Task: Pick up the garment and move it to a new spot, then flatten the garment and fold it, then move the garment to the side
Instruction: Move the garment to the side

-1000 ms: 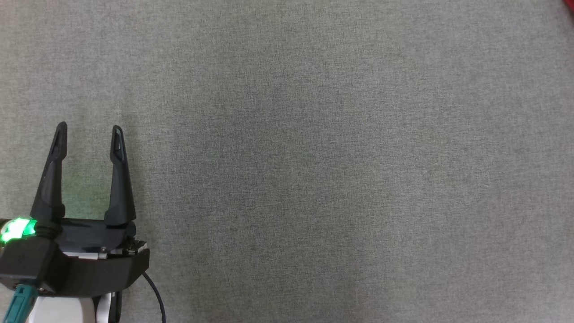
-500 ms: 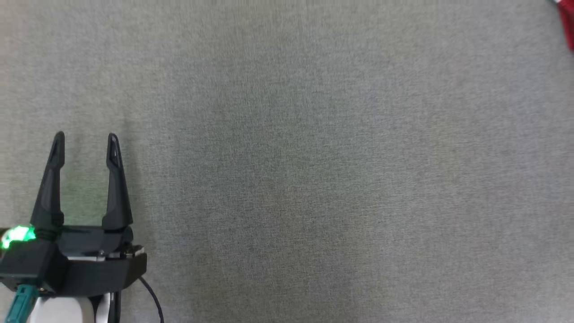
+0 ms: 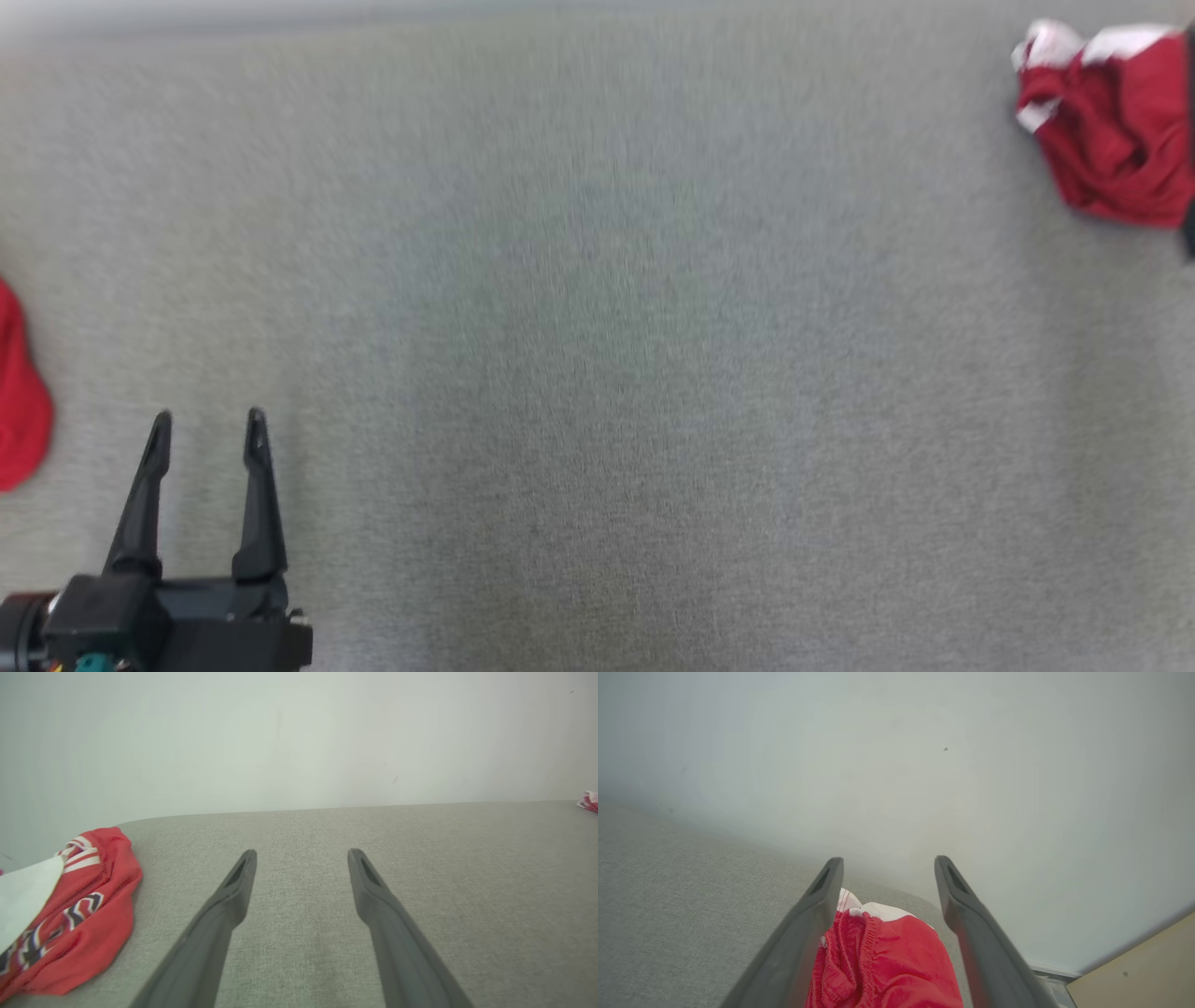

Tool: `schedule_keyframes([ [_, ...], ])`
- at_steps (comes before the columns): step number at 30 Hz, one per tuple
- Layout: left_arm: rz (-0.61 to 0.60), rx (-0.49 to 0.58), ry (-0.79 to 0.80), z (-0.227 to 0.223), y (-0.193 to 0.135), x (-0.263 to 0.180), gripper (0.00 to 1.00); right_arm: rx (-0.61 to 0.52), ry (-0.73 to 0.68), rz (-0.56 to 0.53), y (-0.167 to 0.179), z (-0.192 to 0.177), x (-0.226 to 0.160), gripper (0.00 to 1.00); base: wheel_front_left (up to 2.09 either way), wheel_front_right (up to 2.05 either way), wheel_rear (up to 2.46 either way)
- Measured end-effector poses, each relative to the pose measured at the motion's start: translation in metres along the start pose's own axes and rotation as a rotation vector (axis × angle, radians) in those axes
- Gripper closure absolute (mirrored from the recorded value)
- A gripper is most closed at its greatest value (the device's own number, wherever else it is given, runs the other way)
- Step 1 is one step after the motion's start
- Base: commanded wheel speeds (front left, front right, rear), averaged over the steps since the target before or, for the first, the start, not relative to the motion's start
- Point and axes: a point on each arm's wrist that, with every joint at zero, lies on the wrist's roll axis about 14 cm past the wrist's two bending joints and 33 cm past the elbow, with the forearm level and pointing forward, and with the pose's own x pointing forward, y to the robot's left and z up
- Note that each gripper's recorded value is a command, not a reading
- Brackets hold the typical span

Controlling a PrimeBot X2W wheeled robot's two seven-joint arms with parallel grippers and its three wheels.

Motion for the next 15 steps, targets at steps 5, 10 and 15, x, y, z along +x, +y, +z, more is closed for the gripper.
schedule_keyframes([
  [5, 0.03, -0.003, -0.018, 0.014, 0.007, -0.022, 0.0, 0.111, -0.061, 0.018, 0.027, 0.011, -0.028, 0.0, 0.0, 0.0, 0.0],
  [10, 0.03, -0.007, -0.044, 0.026, 0.005, -0.033, 0.0, 0.191, -0.144, 0.015, 0.042, 0.028, -0.052, 0.0, 0.0, 0.0, 0.0],
  [15, 0.04, -0.011, -0.071, 0.038, 0.006, -0.044, 0.0, 0.257, -0.201, 0.015, 0.063, 0.033, -0.087, 0.0, 0.0, 0.0, 0.0],
])
